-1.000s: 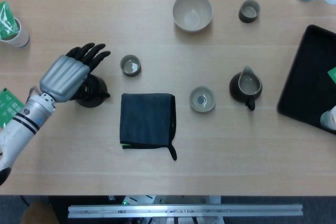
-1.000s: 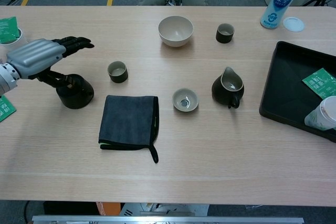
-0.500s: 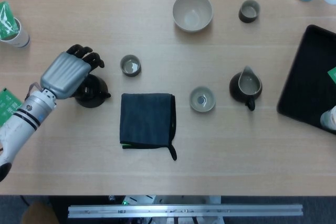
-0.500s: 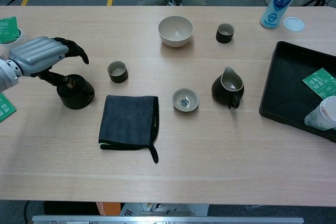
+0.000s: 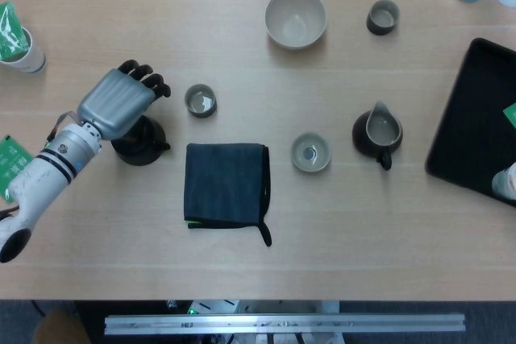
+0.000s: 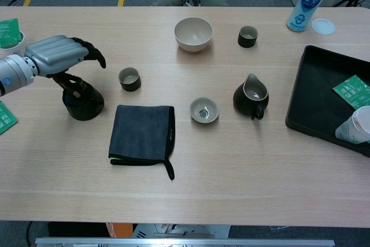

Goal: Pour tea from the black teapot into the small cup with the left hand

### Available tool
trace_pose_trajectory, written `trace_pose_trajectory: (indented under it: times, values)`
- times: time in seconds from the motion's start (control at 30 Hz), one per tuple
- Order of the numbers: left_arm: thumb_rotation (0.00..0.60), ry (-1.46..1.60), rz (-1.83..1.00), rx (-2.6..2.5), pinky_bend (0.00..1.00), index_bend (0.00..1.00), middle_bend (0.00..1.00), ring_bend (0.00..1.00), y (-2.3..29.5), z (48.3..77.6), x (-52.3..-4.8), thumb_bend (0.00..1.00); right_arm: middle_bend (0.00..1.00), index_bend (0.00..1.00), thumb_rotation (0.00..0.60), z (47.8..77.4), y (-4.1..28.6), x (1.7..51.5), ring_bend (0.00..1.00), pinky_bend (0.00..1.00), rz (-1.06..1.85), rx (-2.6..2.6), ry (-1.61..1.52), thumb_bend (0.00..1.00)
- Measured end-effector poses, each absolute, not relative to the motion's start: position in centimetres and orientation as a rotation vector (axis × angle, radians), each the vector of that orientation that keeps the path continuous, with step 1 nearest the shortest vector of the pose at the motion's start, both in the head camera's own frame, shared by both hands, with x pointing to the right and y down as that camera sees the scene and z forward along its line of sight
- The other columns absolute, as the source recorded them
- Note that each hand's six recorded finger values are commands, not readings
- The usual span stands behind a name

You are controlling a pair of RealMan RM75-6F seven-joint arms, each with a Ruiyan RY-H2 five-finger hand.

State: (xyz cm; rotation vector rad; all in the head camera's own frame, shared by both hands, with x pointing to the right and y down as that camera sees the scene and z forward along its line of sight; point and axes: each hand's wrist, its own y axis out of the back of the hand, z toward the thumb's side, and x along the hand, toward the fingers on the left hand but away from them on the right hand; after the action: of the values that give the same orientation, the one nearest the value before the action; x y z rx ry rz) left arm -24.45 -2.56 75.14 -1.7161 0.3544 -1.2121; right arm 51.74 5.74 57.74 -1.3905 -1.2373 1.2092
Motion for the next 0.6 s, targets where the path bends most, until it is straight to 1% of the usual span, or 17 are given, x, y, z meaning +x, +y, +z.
trace_pose_trajectory:
  times: [0.23, 0.47, 0.5, 0.53, 0.57, 0.6]
  values:
    - [0.6, 0.313, -1.245, -1.694, 0.16, 0.19, 0.2, 0.15, -3.2, 75.4, -24.1, 0.34, 0.34, 0.32, 0.6, 57.8, 5.8, 51.9, 0.22, 0.28, 1.208, -1.392, -1.242, 0.11]
    - [0.6, 0.328, -1.28, -1.697, 0.16, 0.19, 0.2, 0.15, -3.4, 74.2, -24.4, 0.34, 0.34, 0.32, 0.6, 57.8, 5.9, 52.0, 0.22, 0.28, 1.207, -1.393, -1.244, 0.11]
    - [0.582, 0.334, -1.285, -1.697, 0.16, 0.2, 0.2, 0.15, -3.4, 74.0, -24.5, 0.35, 0.34, 0.32, 0.6, 57.8, 5.9, 52.0, 0.22, 0.28, 1.206, -1.393, -1.245, 0.11]
    - [0.517, 0.34, -1.292, -1.697, 0.16, 0.2, 0.2, 0.15, -3.5, 73.8, -24.6, 0.35, 0.34, 0.32, 0.6, 57.8, 5.8, 52.0, 0.22, 0.28, 1.204, -1.393, -1.244, 0.11]
    - [0.426, 0.347, -1.302, -1.696, 0.16, 0.21, 0.2, 0.15, -3.6, 73.4, -24.9, 0.34, 0.34, 0.32, 0.6, 57.7, 5.8, 51.9, 0.22, 0.28, 1.201, -1.393, -1.244, 0.11]
    - [0.295, 0.353, -1.309, -1.696, 0.16, 0.23, 0.21, 0.15, -3.7, 73.2, -25.1, 0.34, 0.34, 0.32, 0.6, 57.7, 5.8, 51.9, 0.22, 0.28, 1.199, -1.393, -1.244, 0.11]
